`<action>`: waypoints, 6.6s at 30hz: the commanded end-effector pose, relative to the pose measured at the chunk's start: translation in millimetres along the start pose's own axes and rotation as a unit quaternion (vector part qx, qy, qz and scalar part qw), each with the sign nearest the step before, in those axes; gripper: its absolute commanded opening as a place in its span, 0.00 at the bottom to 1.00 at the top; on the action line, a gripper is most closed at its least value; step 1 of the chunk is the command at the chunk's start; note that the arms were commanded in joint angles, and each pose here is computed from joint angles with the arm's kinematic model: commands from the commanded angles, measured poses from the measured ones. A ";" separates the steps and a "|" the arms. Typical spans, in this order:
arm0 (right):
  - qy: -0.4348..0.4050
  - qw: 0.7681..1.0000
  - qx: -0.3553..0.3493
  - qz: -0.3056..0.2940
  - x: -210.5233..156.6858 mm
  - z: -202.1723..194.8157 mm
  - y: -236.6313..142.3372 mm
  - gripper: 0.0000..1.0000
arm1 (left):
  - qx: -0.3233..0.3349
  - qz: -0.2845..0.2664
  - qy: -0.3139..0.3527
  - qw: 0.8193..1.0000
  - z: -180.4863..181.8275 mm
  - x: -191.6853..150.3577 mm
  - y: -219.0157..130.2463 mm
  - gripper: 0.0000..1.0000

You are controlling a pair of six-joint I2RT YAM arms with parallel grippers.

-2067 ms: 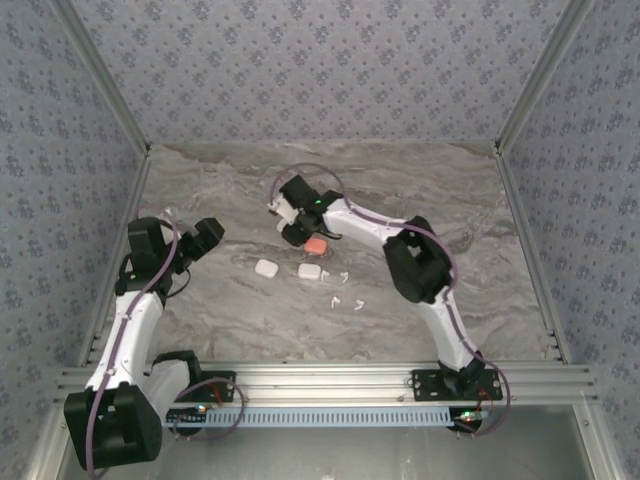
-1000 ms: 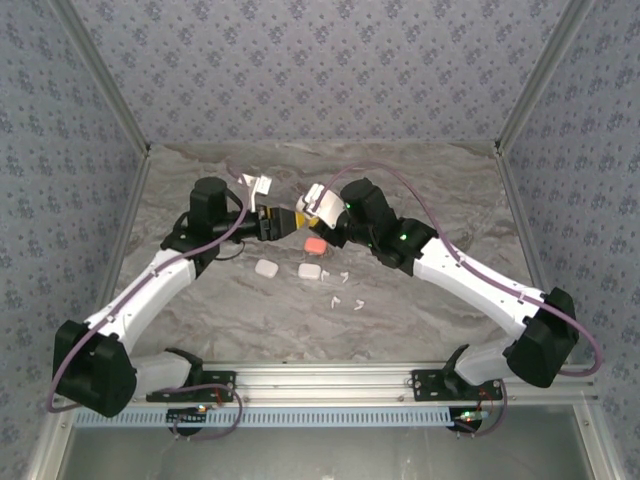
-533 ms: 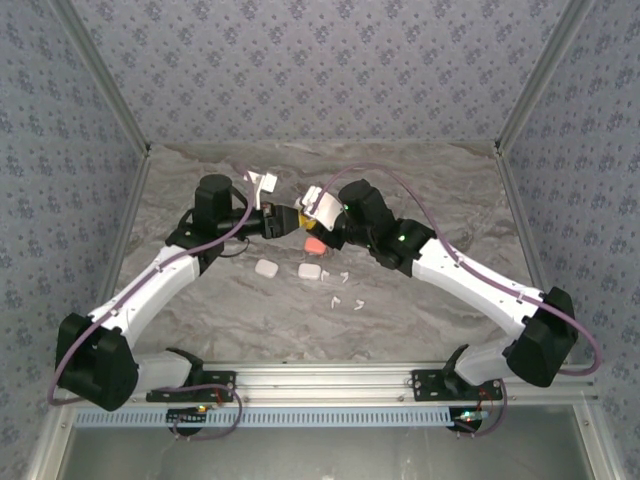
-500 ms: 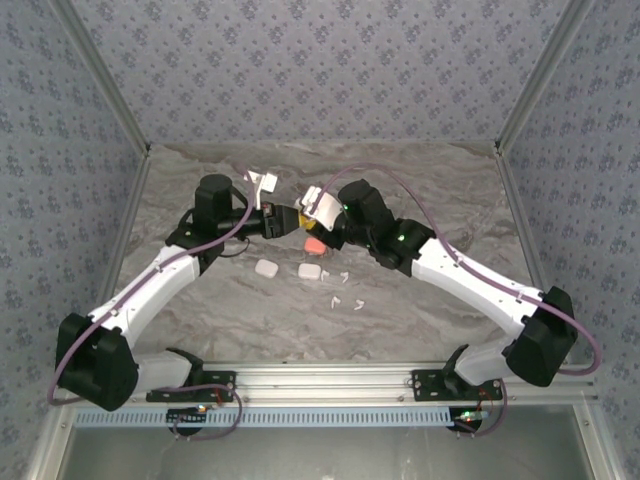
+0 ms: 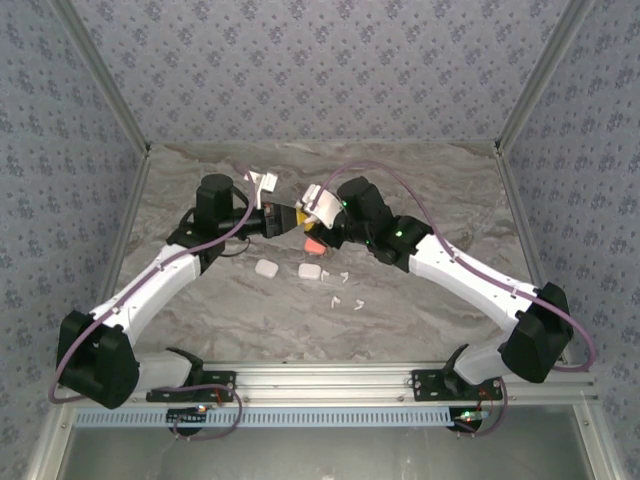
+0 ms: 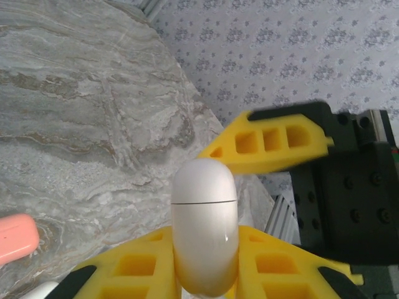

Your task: Insert the wireless bluetooth earbuds into the charging case

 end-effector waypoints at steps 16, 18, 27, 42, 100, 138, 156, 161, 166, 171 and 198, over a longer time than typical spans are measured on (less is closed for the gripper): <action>0.249 0.938 0.128 -0.207 -4.6 -62.9 -69.4 1.00 | -0.038 -0.154 0.265 0.951 -57.6 6.7 -19.7 0.13; 0.245 0.937 0.134 -0.209 -0.8 -61.8 -69.4 0.99 | -0.036 -0.161 0.277 0.946 -60.9 6.5 -22.2 0.12; 0.218 0.946 0.148 -0.188 5.3 -51.0 -53.2 0.97 | -0.032 -0.160 0.279 0.946 -62.4 6.5 -23.7 0.11; 0.234 0.949 0.110 -0.182 8.8 -66.4 -46.2 0.90 | -0.036 -0.155 0.282 0.946 -62.9 4.0 -24.2 0.10; 0.402 0.832 -0.095 0.371 -191.3 31.2 27.3 0.48 | 0.057 -0.141 0.241 0.959 -39.1 -28.4 -32.7 0.08; 0.389 0.857 -0.072 0.330 -166.3 34.3 21.6 0.19 | 0.056 -0.130 0.232 0.962 -36.5 -28.3 -28.8 0.08; 0.255 0.946 0.126 -0.158 -7.8 -57.8 -120.9 0.19 | -0.078 -0.165 0.250 0.951 -63.3 -11.3 -23.8 0.07; 0.195 0.944 0.193 -0.186 28.6 -59.8 -125.6 0.19 | -0.106 -0.167 0.264 0.944 -74.1 -6.8 -21.0 0.07; 0.148 0.947 0.228 -0.172 46.1 -46.6 -112.8 0.19 | -0.119 -0.169 0.272 0.940 -79.9 -4.1 -16.9 0.06; 0.147 0.949 0.229 -0.157 44.0 -42.8 -99.4 0.19 | -0.123 -0.174 0.273 0.938 -81.2 -3.2 -15.6 0.05; 0.153 0.950 0.252 -0.107 35.0 -35.5 -79.8 0.28 | -0.122 -0.180 0.272 0.937 -82.3 -3.3 -17.9 0.04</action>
Point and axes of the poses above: each hand's point on the last joint's axis, 136 mm out from that joint toward the fingers, its own y axis out along the fingers, its own z axis along the line the jaws close on, x = y × z, the point moved 10 cm from there along -y, back along the fingers, and after that the axes turned 4 degrees about y, right-handed, at the moved point
